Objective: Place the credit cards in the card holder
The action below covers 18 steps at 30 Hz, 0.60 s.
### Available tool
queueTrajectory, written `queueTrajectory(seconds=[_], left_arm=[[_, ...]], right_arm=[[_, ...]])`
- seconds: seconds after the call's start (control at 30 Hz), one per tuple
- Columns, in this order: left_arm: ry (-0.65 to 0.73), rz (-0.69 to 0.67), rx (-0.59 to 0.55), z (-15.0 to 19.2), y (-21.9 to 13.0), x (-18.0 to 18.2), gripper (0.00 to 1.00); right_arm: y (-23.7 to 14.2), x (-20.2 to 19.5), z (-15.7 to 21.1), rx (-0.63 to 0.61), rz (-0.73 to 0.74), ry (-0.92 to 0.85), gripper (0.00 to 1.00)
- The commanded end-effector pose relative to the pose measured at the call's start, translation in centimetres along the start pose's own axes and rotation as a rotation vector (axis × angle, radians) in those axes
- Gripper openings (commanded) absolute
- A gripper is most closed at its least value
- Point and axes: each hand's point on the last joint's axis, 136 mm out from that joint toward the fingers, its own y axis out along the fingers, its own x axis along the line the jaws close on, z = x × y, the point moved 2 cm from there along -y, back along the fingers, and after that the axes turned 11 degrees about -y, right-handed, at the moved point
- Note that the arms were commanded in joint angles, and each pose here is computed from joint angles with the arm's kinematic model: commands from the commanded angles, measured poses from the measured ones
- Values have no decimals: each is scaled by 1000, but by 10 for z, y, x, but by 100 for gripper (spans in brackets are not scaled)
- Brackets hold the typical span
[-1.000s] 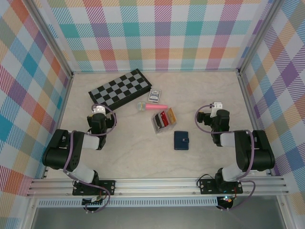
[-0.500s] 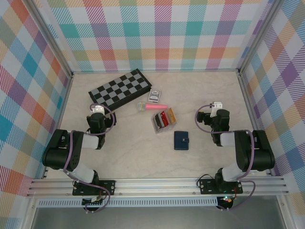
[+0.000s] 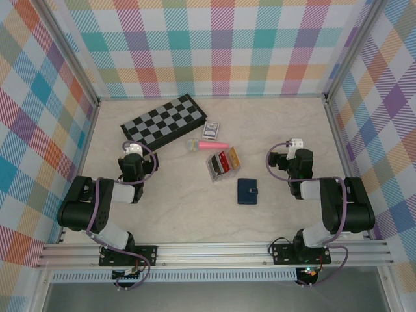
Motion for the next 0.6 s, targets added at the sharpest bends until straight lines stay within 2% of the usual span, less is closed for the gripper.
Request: queueTrajectory(seconds=[0.0,0.57], left_arm=[[-30,18,-37,-13,2,-3,100],[-30,18,-38,-14,2,-3,100]], right_arm=[[2,-3,-15,-49,-6,13,100],[2,-3,-15,-48,-10,16,100]])
